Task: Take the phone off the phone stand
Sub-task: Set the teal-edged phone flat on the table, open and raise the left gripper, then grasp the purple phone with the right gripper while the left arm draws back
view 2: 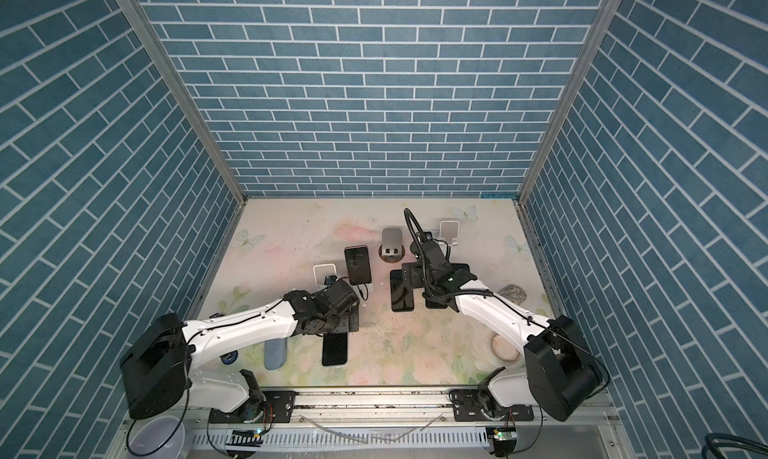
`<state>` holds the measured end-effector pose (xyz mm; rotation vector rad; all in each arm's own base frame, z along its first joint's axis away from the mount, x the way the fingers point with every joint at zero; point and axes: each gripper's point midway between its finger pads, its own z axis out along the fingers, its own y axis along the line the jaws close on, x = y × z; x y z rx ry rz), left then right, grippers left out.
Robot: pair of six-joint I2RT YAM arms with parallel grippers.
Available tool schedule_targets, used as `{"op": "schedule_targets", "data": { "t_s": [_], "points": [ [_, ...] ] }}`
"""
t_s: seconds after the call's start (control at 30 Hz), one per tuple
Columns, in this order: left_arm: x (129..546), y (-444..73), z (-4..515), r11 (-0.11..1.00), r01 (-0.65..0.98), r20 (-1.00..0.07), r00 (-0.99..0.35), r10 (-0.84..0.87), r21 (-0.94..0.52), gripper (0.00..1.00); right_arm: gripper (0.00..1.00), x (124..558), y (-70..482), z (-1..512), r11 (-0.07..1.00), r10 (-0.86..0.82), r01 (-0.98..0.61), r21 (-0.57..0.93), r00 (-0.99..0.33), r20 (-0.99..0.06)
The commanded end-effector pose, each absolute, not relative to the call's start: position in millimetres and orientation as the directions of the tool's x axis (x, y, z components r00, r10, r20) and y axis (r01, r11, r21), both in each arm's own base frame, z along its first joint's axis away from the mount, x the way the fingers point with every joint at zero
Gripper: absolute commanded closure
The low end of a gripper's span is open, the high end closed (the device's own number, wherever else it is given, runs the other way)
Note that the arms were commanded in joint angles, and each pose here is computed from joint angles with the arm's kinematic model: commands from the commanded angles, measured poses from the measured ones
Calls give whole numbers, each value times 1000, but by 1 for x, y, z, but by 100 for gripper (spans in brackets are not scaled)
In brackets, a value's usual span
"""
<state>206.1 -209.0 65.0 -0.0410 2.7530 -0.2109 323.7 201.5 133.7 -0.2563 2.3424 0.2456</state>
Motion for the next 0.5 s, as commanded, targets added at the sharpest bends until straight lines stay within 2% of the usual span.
{"op": "schedule_targets", "data": {
  "t_s": [0.0,0.47],
  "points": [
    [215,-204,77,989,41,-458,-889,-28,-140,0,5,331,208,146,961,-79,-242,131,-697,-712],
    [244,-202,155,958,87,-701,-700,-137,-275,0,6,345,237,172,947,-37,-257,192,-682,-730]
  ]
}}
